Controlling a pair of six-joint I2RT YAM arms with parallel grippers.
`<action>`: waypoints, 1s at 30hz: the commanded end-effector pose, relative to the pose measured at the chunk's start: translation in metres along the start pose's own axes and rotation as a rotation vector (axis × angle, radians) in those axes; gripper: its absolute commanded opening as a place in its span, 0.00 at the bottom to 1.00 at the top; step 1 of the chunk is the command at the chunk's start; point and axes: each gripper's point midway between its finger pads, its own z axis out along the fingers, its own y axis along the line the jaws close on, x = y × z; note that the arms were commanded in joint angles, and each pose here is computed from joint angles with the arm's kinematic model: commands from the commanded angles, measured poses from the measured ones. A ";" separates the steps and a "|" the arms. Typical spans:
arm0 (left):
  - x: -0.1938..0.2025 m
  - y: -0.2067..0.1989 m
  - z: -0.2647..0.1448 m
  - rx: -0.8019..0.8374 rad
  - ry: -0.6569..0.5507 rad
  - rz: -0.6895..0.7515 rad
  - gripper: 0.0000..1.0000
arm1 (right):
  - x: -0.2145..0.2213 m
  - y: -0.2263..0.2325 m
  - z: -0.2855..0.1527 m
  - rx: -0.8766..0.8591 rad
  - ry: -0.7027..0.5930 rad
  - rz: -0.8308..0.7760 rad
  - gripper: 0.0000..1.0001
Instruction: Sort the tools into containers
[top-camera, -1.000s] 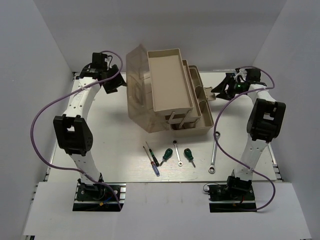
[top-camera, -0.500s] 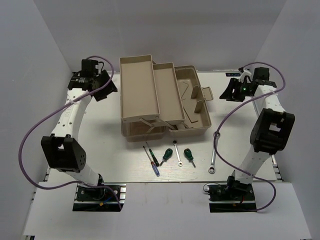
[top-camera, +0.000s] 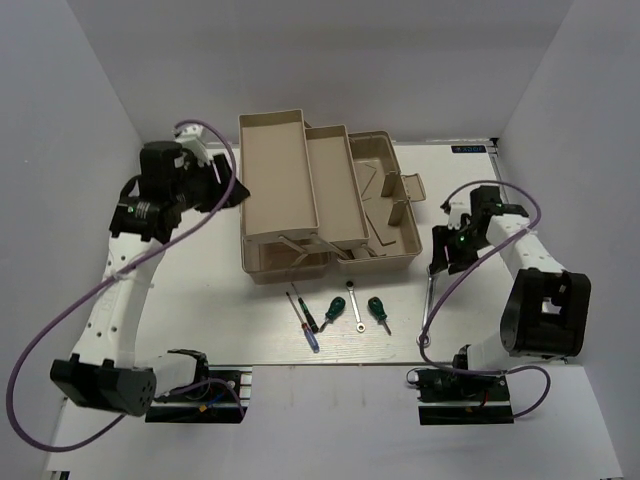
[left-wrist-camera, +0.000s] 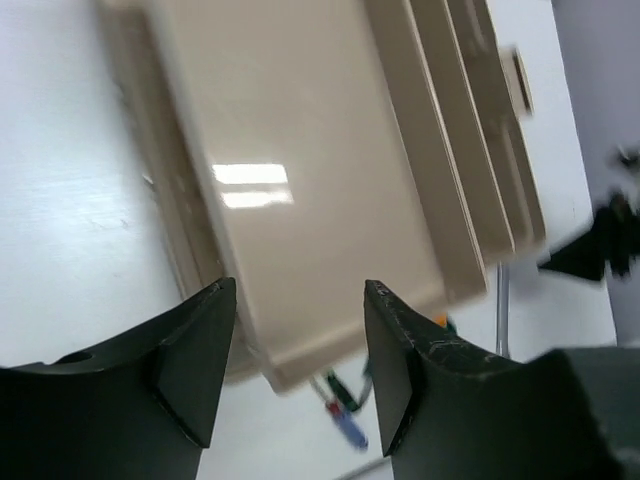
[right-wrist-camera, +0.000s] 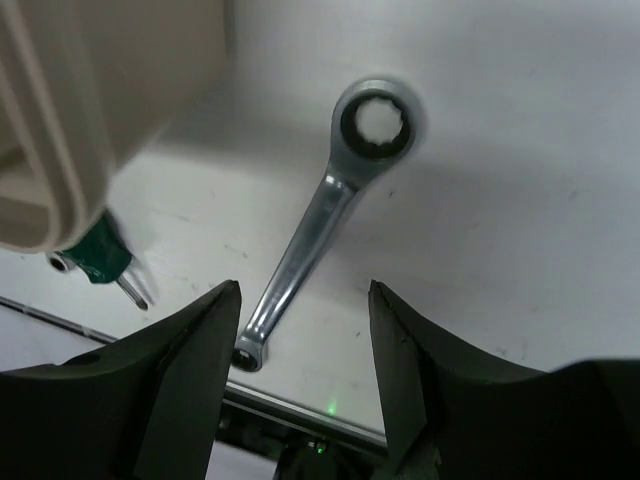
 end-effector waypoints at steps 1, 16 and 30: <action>0.039 -0.031 -0.016 0.195 0.080 0.123 0.64 | 0.020 0.005 0.004 0.070 0.056 0.073 0.60; 0.153 -0.027 -0.061 0.272 0.265 0.119 0.64 | 0.079 -0.002 0.055 0.355 0.100 0.256 0.60; 0.149 -0.032 -0.059 0.278 0.255 0.108 0.64 | 0.105 0.007 0.058 0.331 0.097 0.397 0.57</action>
